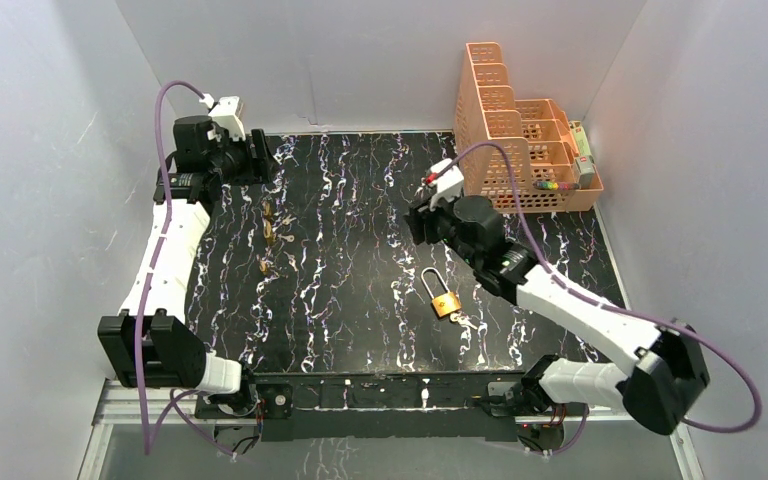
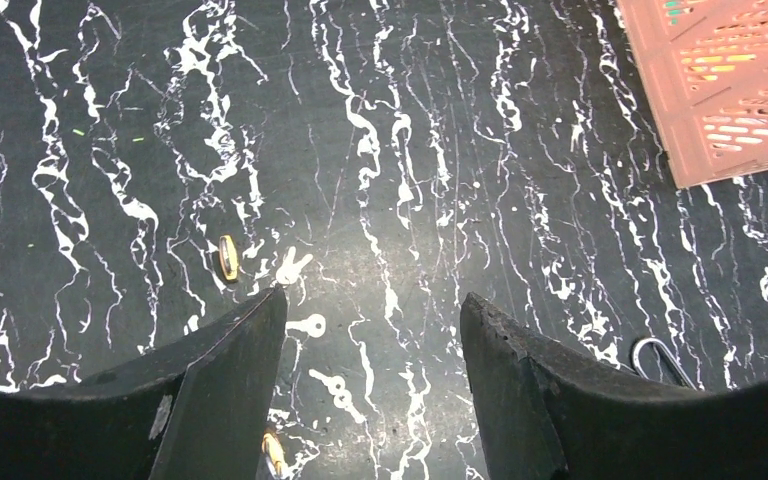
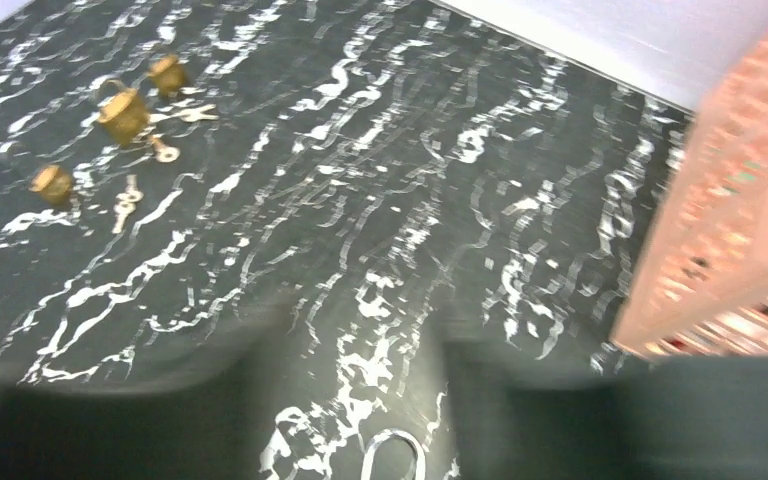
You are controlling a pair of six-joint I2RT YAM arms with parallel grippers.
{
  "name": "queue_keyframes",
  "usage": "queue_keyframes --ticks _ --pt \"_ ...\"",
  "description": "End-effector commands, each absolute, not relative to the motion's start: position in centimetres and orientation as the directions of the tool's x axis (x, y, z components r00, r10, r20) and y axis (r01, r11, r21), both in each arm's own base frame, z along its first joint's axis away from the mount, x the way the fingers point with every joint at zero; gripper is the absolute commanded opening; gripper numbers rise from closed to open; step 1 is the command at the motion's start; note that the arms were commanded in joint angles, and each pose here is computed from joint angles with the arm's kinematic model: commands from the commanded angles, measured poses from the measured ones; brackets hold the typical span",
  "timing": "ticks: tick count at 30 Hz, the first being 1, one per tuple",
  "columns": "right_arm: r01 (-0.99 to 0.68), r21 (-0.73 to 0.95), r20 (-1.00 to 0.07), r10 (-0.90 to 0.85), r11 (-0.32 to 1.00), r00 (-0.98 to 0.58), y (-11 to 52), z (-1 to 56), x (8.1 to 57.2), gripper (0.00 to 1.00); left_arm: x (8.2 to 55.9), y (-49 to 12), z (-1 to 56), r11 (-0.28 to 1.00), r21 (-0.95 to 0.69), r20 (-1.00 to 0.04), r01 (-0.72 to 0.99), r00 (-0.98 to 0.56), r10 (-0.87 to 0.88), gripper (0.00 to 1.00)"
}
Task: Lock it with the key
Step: Pick up the lock from the center of the board.
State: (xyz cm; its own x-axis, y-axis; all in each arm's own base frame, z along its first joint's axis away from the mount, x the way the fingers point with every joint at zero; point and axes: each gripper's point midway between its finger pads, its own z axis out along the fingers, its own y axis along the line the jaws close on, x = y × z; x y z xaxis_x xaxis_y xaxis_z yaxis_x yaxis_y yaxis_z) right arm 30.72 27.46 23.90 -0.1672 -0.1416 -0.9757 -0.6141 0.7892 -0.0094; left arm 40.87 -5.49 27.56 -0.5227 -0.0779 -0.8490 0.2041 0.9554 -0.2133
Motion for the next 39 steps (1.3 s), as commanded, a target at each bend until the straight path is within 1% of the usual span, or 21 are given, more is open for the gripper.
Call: queue_keyframes --ticks 1,5,6,7,8,9,10,11,12,15,23,27,28,29,30,32,37,39 --pt "-0.389 0.002 -0.953 -0.116 0.921 -0.279 21.7 24.8 30.4 0.98 39.8 -6.8 30.4 0.928 -0.246 -0.879 0.279 -0.467 -0.093 0.63" --pt "-0.331 -0.005 -0.915 -0.137 0.944 -0.379 19.6 22.8 29.0 0.98 39.5 -7.6 30.7 0.909 -0.27 -0.878 0.317 -0.469 -0.097 0.64" --pt "-0.337 -0.006 -0.904 -0.149 0.942 -0.4 19.5 22.2 28.6 0.97 39.5 -7.6 30.7 0.908 -0.273 -0.876 0.319 -0.471 -0.098 0.64" --pt "-0.342 -0.003 -0.893 -0.156 0.94 -0.422 19.4 21.7 28.2 0.91 39.4 -7.6 30.5 0.907 -0.274 -0.875 0.319 -0.474 -0.097 0.64" --pt "-0.349 0.003 -0.885 -0.16 0.937 -0.438 19.4 21.4 27.8 0.82 39.4 -7.6 30.5 0.908 -0.274 -0.874 0.317 -0.476 -0.097 0.64" --pt "-0.357 0.009 -0.882 -0.161 0.934 -0.444 19.4 21.2 27.5 0.69 39.4 -7.6 30.3 0.908 -0.276 -0.872 0.316 -0.48 -0.097 0.64" --pt "-0.36 0.015 -0.881 -0.158 0.933 -0.446 19.3 21.1 27.3 0.4 39.4 -7.6 30.2 0.907 -0.277 -0.87 0.318 -0.484 -0.096 0.64" --pt "-0.355 0.022 -0.884 -0.147 0.935 -0.444 19.1 21.2 27.1 0.05 39.4 -7.7 30.1 0.907 -0.276 -0.869 0.319 -0.486 -0.094 0.64" --pt "-0.347 0.026 -0.885 -0.14 0.938 -0.444 18.9 21.2 27.0 0.0 39.3 -7.6 30.1 0.907 -0.275 -0.868 0.318 -0.488 -0.092 0.65" --pt "-0.379 0.044 -0.887 -0.138 0.925 -0.441 19.0 21.4 26.3 0.0 39.3 -7.4 29.9 0.914 -0.262 -0.867 0.311 -0.492 -0.081 0.65" --pt "-0.344 0.04 -0.874 -0.134 0.938 -0.468 17.6 20.8 25.5 0.0 39.3 -7.2 29.7 0.918 -0.253 -0.865 0.304 -0.496 -0.074 0.65" --pt "-0.384 0.055 -0.839 -0.166 0.922 -0.518 18.0 19.2 24.6 0.0 39.3 -7.1 29.5 0.919 -0.254 -0.863 0.302 -0.499 -0.074 0.65" --pt "-0.382 0.067 -0.82 -0.167 0.922 -0.547 18.1 18.5 24.3 0.2 39.4 -7.1 29.6 0.919 -0.253 -0.864 0.302 -0.498 -0.074 0.65" --pt "-0.37 0.078 -0.797 -0.165 0.926 -0.581 18.0 17.6 24.0 0.76 39.4 -7.1 29.5 0.92 -0.253 -0.863 0.301 -0.499 -0.074 0.65" --pt "-0.37 0.084 -0.775 -0.173 0.925 -0.608 18.1 16.6 23.6 0.96 39.4 -7.1 29.5 0.919 -0.254 -0.863 0.3 -0.5 -0.075 0.66" --pt "-0.385 0.086 -0.733 -0.203 0.919 -0.649 18.3 14.7 23.0 0.99 39.4 -7.1 29.3 0.92 -0.255 -0.861 0.298 -0.503 -0.076 0.66" --pt "-0.391 0.127 -0.612 -0.238 0.912 -0.754 18.9 9.9 21.1 0.98 39.5 -7.2 29.3 0.918 -0.258 -0.86 0.302 -0.505 -0.075 0.67" --pt "-0.385 0.142 -0.585 -0.236 0.912 -0.776 19.0 8.7 20.7 0.98 39.5 -7.2 29.2 0.917 -0.26 -0.859 0.303 -0.506 -0.076 0.68"
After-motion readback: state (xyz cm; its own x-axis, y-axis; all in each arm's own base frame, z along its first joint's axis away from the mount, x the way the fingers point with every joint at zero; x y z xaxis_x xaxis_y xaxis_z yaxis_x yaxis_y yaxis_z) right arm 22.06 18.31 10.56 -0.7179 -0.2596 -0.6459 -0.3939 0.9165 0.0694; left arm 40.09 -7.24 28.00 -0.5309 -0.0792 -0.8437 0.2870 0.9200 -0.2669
